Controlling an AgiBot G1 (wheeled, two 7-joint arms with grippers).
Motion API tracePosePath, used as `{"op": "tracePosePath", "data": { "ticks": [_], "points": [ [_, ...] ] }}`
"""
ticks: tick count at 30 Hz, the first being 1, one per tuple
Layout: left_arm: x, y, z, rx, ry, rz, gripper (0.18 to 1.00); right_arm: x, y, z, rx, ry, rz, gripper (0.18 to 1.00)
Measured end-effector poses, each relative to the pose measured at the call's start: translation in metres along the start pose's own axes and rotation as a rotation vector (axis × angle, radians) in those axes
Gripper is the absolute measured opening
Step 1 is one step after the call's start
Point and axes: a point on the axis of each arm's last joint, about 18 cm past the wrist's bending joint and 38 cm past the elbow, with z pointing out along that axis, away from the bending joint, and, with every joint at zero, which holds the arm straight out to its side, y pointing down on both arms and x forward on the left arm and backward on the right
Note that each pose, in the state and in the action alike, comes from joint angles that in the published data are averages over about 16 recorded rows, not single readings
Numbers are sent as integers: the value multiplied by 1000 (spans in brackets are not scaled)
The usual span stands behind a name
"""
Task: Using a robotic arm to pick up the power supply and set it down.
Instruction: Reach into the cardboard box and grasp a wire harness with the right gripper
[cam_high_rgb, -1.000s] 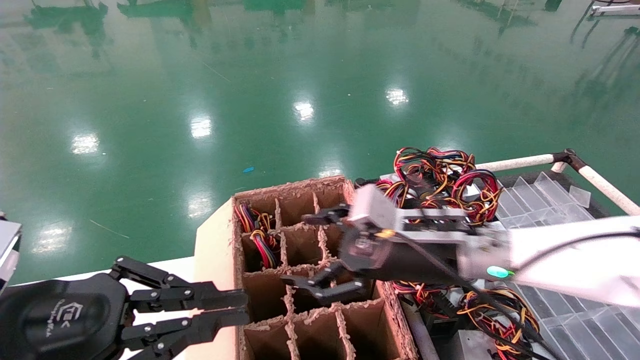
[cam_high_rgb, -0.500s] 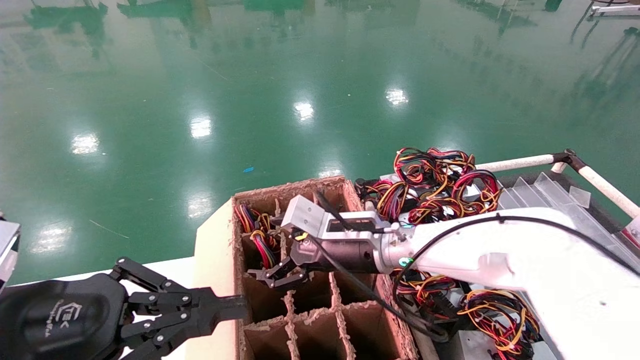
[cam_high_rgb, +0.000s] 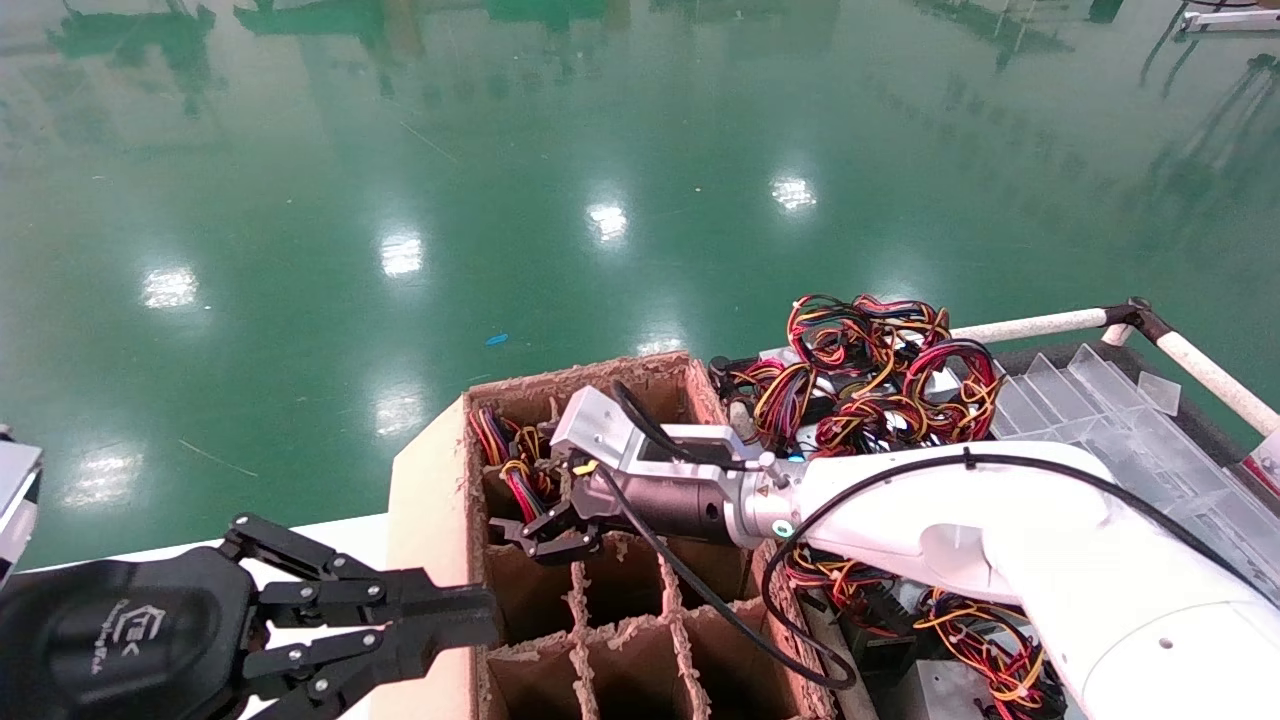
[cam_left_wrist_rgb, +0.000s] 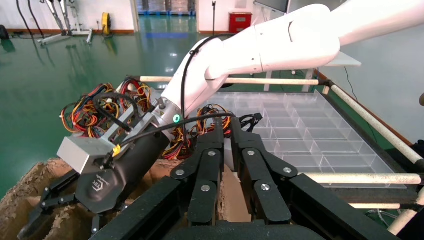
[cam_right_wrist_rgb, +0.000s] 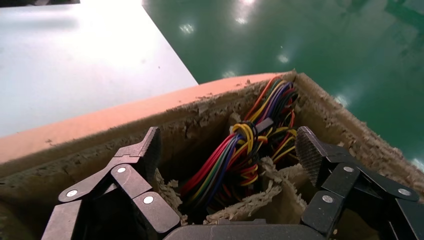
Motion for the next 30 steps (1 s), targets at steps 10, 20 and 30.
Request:
{"op": "tracePosePath", "data": {
  "ticks": [10, 20, 30],
  "points": [
    [0, 0, 0, 0, 0, 0, 317, -5, 7, 10, -38, 17, 23, 892],
    [0, 0, 0, 0, 0, 0, 504, -7, 12, 16, -64, 38, 42, 708],
    [0, 0, 0, 0, 0, 0, 744, -5, 18, 20, -83, 86, 70, 477]
  ]
}}
